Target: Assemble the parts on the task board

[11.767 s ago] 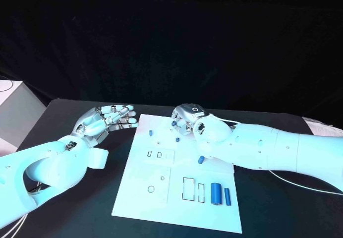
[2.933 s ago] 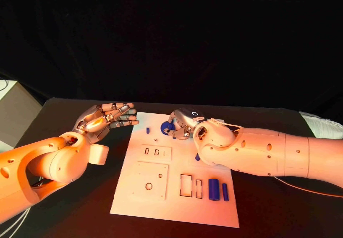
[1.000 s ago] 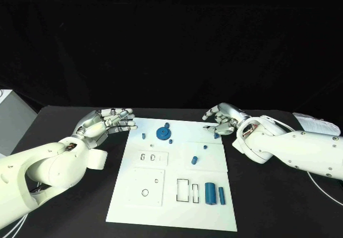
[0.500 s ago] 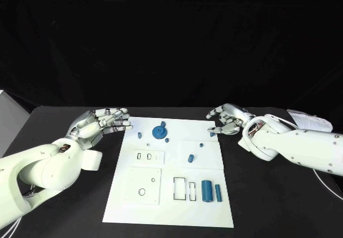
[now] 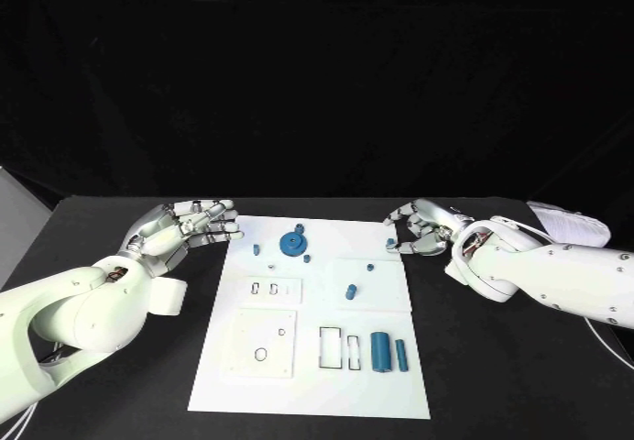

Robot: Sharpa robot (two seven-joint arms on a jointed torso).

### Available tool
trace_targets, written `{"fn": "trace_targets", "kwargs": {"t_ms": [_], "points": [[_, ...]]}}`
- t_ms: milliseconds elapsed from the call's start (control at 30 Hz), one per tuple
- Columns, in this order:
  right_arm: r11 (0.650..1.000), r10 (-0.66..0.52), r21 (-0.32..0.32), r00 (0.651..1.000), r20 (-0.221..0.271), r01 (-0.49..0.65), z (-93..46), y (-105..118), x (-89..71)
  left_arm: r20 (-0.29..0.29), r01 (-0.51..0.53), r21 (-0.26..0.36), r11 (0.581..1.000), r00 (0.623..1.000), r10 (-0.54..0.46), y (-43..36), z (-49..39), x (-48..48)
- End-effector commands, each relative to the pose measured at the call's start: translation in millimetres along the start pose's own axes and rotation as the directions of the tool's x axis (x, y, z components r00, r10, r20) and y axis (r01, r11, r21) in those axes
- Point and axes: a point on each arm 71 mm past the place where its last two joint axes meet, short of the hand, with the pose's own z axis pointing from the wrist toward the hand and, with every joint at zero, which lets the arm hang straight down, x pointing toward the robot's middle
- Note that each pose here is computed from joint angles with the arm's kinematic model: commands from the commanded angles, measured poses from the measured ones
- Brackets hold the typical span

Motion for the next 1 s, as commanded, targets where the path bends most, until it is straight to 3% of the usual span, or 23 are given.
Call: {"fn": "trace_targets", "kwargs": {"t_ms": [33, 633, 1000], "points": [[1.000, -0.027, -0.013, 0.999, -0.021, 0.026, -0.2, 0.1, 2.8, -0.022, 0.012, 0.009, 1.000, 1.000, -0.012, -0.6, 0.5, 2.8], [0.999, -0.043, 0.012, 0.998, -0.053, 0.044, -0.7, -4.2, 17.1, -0.016, 0.009, 0.008, 1.000, 1.000, -0.009, -0.6, 0.3, 1.1], [0.999, -0.045, 0.024, 0.998, -0.048, 0.047, 0.4, -5.8, 18.8, -0.013, 0.008, 0.007, 1.000, 1.000, -0.008, -0.4, 0.6, 0.5]]}}
